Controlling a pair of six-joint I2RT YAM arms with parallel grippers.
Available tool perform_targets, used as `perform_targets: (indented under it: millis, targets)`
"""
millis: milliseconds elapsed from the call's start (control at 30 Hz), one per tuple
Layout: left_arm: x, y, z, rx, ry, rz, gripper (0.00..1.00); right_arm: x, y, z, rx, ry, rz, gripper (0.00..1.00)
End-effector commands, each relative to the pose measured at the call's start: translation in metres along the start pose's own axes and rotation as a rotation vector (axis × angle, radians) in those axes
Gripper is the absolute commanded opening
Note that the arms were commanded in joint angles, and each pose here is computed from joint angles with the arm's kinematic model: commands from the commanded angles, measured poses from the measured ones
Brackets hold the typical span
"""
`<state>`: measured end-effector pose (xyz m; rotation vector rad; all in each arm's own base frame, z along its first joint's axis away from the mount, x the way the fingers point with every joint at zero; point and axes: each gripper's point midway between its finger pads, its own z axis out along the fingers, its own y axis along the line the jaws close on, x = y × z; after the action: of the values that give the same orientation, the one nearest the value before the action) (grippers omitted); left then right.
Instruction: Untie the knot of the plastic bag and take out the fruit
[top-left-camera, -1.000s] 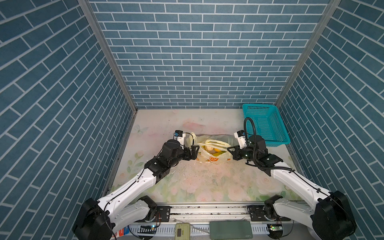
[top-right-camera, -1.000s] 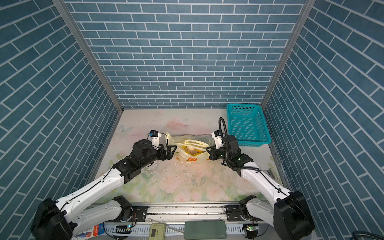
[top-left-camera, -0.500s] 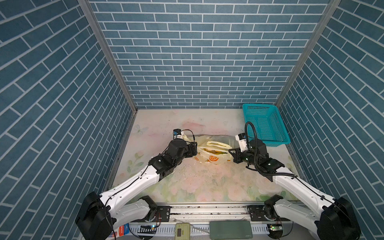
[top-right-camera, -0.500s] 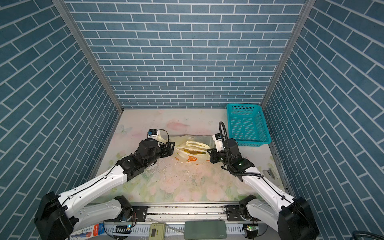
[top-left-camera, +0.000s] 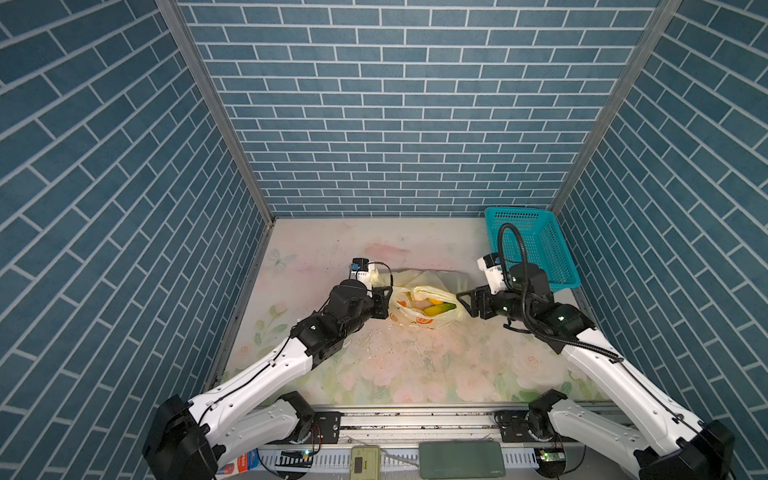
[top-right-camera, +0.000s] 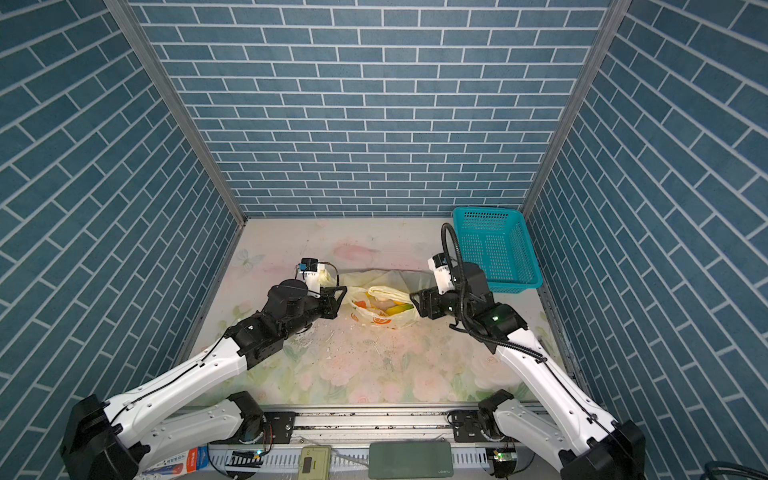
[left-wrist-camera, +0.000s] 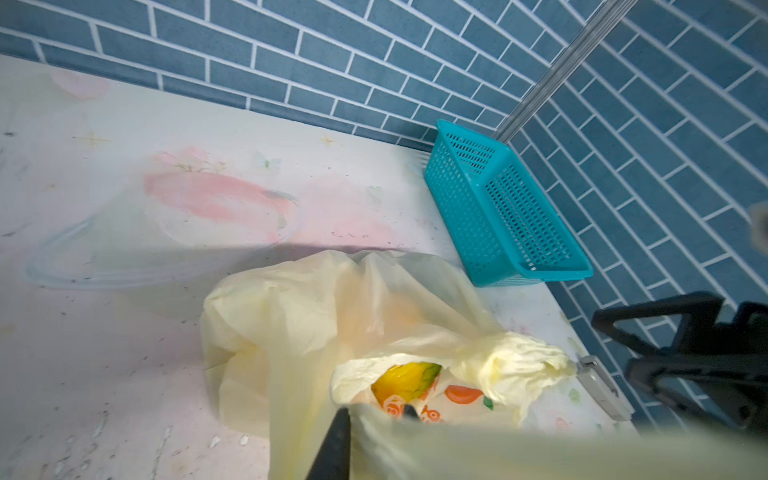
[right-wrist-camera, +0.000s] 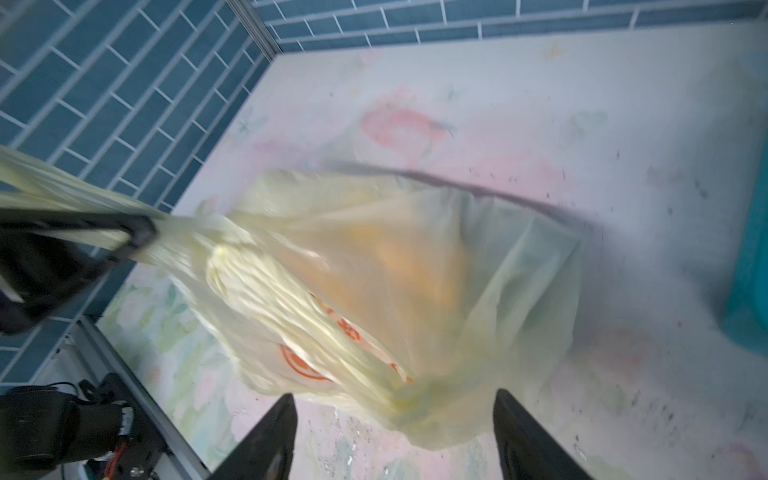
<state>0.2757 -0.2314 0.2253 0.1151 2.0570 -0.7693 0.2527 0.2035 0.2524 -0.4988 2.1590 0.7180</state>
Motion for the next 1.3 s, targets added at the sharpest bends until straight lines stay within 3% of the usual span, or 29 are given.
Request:
perform_targets:
  millis: [0, 167, 367, 633, 900, 933, 1000, 1067, 1167, 1267]
  targets:
    - [0.002, -0.014, -0.002, 0.07, -0.004, 0.063, 0.17, -0.012, 0.025, -0.007, -0.08, 0.059, -0.113, 0.75]
    - [0.005, -0.014, -0.005, 0.085, -0.015, 0.077, 0.16, -0.028, 0.061, 0.029, -0.212, 0.099, -0.249, 0.81]
    - [0.003, -0.013, -0.008, 0.088, -0.036, 0.08, 0.16, -0.037, 0.072, 0.089, -0.26, 0.149, -0.314, 0.87]
    - [-0.001, -0.014, -0.007, 0.089, -0.055, 0.085, 0.17, -0.004, 0.081, 0.129, -0.302, 0.29, -0.402, 0.88]
    - [-0.001, -0.014, -0.004, 0.09, -0.064, 0.084, 0.18, 0.016, 0.068, 0.154, -0.272, 0.319, -0.401, 0.64]
    - [-0.001, -0.014, -0.004, 0.092, -0.063, 0.086, 0.19, 0.016, 0.063, 0.158, -0.247, 0.317, -0.397, 0.55]
    - [0.0, -0.014, -0.004, 0.09, -0.06, 0.086, 0.24, 0.012, 0.055, 0.164, -0.195, 0.294, -0.388, 0.24]
    - [0.003, -0.01, -0.002, 0.076, -0.047, 0.087, 0.34, -0.002, 0.052, 0.162, -0.159, 0.217, -0.37, 0.02]
    - [0.01, 0.001, -0.001, 0.018, -0.015, 0.089, 0.53, -0.022, 0.053, 0.153, -0.133, 0.117, -0.339, 0.0]
    - [0.016, 0.019, -0.002, -0.085, 0.028, 0.11, 0.56, -0.033, 0.056, 0.145, -0.13, 0.083, -0.325, 0.0]
